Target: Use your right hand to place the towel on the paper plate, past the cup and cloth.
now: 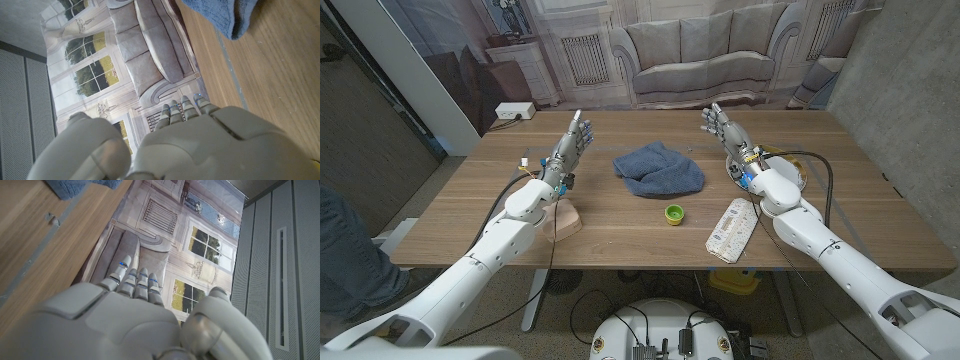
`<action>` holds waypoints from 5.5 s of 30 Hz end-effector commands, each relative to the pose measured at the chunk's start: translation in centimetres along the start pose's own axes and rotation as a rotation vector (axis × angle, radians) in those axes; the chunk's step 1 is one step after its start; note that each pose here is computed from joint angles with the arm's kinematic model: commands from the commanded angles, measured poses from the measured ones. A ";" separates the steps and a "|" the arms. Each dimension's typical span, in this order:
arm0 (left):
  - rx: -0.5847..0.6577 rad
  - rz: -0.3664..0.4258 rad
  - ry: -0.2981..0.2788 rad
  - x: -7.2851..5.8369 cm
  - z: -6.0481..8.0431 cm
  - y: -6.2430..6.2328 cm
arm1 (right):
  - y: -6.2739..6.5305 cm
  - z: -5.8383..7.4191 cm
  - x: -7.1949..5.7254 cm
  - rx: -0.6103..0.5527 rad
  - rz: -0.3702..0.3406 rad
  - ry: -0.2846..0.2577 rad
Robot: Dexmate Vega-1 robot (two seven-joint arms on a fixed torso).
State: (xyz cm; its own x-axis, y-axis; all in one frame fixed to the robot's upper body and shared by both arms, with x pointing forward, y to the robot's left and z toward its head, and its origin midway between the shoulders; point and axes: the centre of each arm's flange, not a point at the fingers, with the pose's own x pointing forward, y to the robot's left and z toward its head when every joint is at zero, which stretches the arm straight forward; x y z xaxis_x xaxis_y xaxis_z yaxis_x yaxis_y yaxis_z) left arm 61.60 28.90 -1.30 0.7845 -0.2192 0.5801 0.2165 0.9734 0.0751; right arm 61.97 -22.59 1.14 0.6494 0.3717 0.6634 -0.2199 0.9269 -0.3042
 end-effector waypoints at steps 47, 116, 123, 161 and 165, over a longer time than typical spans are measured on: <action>0.015 0.009 -0.008 -0.6 0.3 0.1 | 4.8 4.5 1.1 -0.510 0.054 -0.093; -0.003 0.025 0.008 -2.2 -0.9 -0.4 | 8.1 5.2 2.2 -0.924 0.134 -0.131; -0.002 0.035 -0.003 -2.9 -0.7 -0.4 | 8.7 5.2 2.6 -0.951 0.166 -0.129; -0.006 0.034 0.001 -2.5 -0.8 -0.6 | 10.3 3.1 3.6 -1.035 0.226 -0.080; -0.008 0.035 0.003 -2.4 -0.9 -0.6 | 10.6 2.9 3.8 -1.048 0.234 -0.076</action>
State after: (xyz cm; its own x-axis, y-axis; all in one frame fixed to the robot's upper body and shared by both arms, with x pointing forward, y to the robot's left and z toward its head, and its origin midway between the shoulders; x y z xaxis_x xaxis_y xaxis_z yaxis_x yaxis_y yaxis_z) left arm 59.62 28.71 -3.47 0.7875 -0.1823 0.5888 0.1901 0.9805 0.0492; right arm 59.51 -11.83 2.68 0.6071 0.5678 0.5559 0.4155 0.3695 -0.8312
